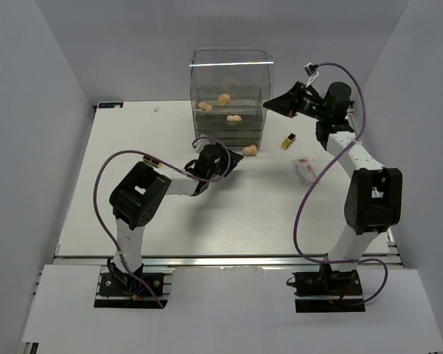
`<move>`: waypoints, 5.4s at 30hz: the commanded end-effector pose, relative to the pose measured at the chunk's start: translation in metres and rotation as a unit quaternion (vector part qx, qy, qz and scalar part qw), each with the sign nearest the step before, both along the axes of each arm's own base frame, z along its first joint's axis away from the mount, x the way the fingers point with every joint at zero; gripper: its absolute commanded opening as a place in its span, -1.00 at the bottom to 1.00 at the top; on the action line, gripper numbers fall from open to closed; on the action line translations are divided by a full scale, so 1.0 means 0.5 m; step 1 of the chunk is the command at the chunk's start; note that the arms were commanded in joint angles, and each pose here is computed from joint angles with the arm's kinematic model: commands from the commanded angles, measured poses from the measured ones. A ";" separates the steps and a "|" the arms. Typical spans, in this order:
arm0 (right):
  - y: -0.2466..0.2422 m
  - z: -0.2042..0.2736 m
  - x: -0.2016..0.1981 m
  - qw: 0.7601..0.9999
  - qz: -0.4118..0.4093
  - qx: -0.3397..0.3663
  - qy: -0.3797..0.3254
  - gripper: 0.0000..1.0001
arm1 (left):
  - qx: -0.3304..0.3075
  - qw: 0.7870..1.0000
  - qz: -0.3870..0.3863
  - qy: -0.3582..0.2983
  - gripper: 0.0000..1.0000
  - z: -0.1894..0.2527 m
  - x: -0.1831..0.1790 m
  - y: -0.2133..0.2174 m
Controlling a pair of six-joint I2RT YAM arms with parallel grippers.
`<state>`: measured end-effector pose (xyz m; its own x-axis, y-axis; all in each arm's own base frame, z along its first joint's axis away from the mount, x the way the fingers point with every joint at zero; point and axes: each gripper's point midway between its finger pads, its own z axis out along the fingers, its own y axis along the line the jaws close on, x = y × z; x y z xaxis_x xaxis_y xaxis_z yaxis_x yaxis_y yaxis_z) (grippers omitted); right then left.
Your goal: Organize the makeup
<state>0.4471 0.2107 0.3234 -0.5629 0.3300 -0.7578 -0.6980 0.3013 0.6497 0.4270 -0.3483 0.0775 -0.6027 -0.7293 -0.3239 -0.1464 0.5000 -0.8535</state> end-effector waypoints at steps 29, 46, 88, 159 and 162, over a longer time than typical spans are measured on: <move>-0.004 0.057 -0.029 0.998 0.004 0.011 -0.055 -0.57 | -0.187 0.975 0.101 0.059 0.21 -0.005 0.118 -0.084; -0.004 0.058 -0.036 0.998 0.006 0.015 -0.055 -0.57 | -0.133 0.975 0.123 0.125 0.19 -0.063 0.131 -0.090; -0.004 0.058 -0.042 0.998 0.006 0.020 -0.053 -0.57 | -0.168 0.984 0.029 -0.052 -0.91 0.184 -0.028 0.013; -0.020 -0.033 -0.017 0.997 -0.028 -0.059 -0.044 -0.34 | -0.091 0.995 0.039 -0.023 0.17 0.166 -0.051 0.144; -0.026 -0.057 -0.010 0.996 -0.039 -0.075 -0.035 -0.18 | -0.106 0.993 0.052 -0.023 0.28 0.157 -0.044 0.166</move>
<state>0.4479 0.2027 0.2795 -0.5587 0.2770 -0.7817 -0.6670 0.4102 0.6220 0.3997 -0.2745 0.1254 -0.5389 -0.8212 -0.1878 -0.2166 0.3505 -0.9112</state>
